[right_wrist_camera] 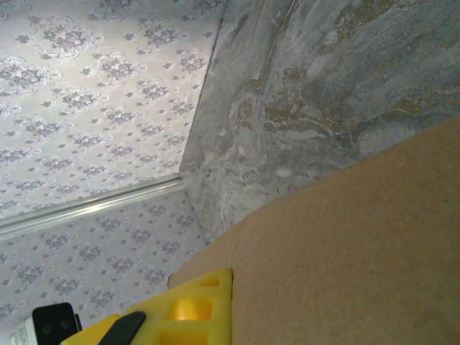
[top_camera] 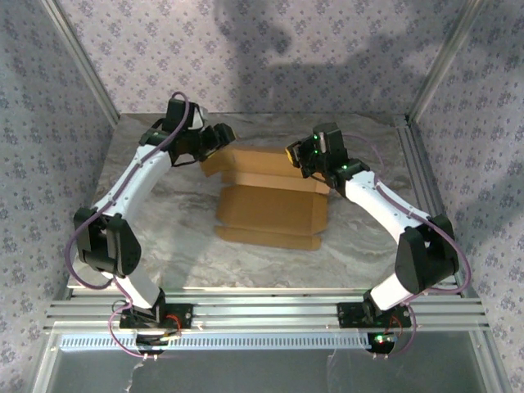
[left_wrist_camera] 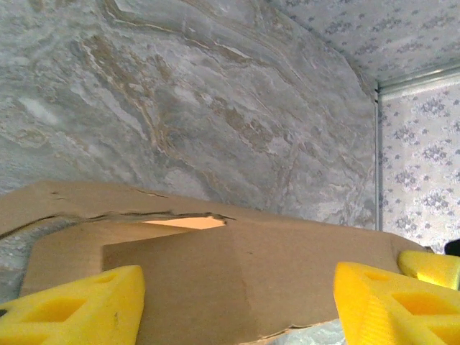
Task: Fold the paper box
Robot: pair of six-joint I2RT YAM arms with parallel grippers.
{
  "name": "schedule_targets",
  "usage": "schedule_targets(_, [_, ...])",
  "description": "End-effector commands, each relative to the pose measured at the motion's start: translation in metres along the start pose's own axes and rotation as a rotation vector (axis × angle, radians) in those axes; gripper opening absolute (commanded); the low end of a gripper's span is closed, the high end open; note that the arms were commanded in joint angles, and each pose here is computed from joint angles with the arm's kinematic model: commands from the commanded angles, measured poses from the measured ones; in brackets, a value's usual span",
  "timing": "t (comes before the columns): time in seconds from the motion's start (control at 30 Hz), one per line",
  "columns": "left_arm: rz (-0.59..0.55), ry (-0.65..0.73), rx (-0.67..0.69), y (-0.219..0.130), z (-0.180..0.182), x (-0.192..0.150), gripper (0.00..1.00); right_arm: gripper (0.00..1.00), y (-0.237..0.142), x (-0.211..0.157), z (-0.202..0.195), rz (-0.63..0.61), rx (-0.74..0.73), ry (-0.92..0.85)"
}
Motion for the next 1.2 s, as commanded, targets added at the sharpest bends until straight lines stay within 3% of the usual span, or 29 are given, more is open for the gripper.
schedule_targets(0.0, [-0.024, 0.023, -0.035, -0.008, -0.014, 0.002, 0.69, 0.00, 0.002, 0.002, 0.001, 0.011, 0.021, -0.014])
schedule_targets(0.23, [-0.010, 0.011, -0.036, -0.001, -0.014, -0.006, 0.66, 0.00, 0.001, 0.002, 0.002, 0.013, 0.026, -0.012])
schedule_targets(0.57, [-0.026, -0.073, -0.042, -0.003, -0.011, -0.016, 0.51, 0.00, 0.002, 0.002, 0.004, 0.016, 0.040, -0.014])
schedule_targets(0.9, [-0.038, -0.132, -0.021, 0.000, -0.005, -0.016, 0.25, 0.00, 0.006, 0.000, -0.010, 0.028, 0.012, -0.009])
schedule_targets(1.1, [-0.033, -0.186, -0.027, 0.006, 0.002, -0.016, 0.24, 0.00, 0.006, 0.001, -0.013, 0.036, 0.018, -0.005])
schedule_targets(1.17, [-0.028, -0.211, -0.047, 0.008, 0.004, -0.015, 0.30, 0.00, 0.007, 0.001, -0.013, 0.041, 0.020, -0.007])
Point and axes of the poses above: each hand's point on the last joint's axis, 136 mm out from that joint toward the fingers, its own y axis out along the fingers, its own z axis along the line the jaws close on, x = y × z, the point moved 9 cm from there along -y, back along the fingers, and after that the axes turned 2 degrees about -y, right-handed, at the moved point
